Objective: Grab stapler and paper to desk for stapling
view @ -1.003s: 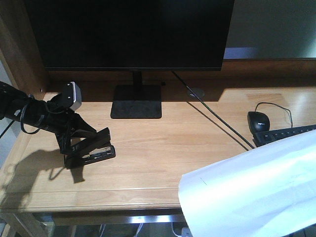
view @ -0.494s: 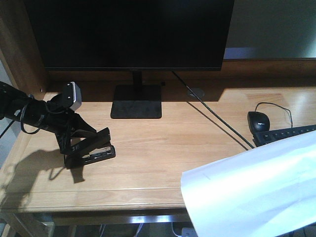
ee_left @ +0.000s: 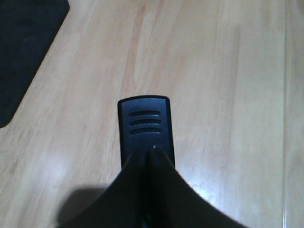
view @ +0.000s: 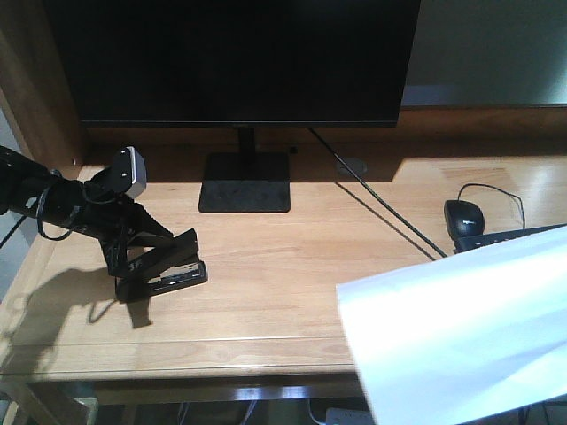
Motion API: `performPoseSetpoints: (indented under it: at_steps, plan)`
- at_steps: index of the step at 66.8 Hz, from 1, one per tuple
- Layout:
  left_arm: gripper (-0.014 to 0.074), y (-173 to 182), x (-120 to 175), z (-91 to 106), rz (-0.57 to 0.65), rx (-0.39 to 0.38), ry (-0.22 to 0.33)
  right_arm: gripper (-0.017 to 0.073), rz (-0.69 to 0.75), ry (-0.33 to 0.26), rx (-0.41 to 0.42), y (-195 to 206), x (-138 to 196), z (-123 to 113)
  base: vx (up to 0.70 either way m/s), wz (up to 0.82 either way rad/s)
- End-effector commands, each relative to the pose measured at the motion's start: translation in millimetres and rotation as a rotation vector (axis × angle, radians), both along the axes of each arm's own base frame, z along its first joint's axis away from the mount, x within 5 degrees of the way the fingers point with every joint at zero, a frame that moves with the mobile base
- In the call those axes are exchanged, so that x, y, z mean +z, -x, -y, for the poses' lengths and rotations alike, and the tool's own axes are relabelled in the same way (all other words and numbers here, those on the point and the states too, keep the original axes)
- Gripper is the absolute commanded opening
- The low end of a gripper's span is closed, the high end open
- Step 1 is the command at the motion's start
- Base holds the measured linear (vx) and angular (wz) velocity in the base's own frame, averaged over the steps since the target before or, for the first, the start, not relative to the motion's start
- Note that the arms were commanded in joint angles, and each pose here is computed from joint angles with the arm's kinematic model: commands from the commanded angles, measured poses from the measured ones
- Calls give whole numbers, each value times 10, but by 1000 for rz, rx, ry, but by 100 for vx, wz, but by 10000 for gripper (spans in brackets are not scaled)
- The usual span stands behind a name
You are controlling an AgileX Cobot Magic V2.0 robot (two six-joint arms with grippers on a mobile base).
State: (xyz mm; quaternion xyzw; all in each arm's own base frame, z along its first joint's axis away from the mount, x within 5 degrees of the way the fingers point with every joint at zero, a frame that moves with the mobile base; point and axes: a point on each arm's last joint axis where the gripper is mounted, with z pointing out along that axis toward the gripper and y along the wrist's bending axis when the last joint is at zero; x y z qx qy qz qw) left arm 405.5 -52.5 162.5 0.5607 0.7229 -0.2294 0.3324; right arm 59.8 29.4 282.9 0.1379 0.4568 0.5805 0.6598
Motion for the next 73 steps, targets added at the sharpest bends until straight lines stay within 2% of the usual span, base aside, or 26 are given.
performPoseSetpoints:
  at_steps: [1,11,25,38,56,67,73]
  plan:
    - [-7,-13,304,51,66,7,52,-2,104,195,46,-5,279,-145,0,0]
    - [-7,-13,304,51,66,7,52,-2,28,448,121,-213,479,-333,0,0]
    - [-7,-13,304,51,66,7,52,-2,-64,682,248,-601,564,-549,0,0]
    - [-7,-12,305,51,65,6,52,-2,-134,745,372,-954,489,-706,0,0]
    - [-7,-12,305,51,65,6,52,-2,-215,820,461,-1433,222,-886,0,0]
    - [-7,-12,305,51,65,6,52,-2,-207,883,547,-1661,95,-1184,0,0]
    - [-7,-12,305,51,65,6,52,-2,-195,915,566,-1780,61,-1361,0,0]
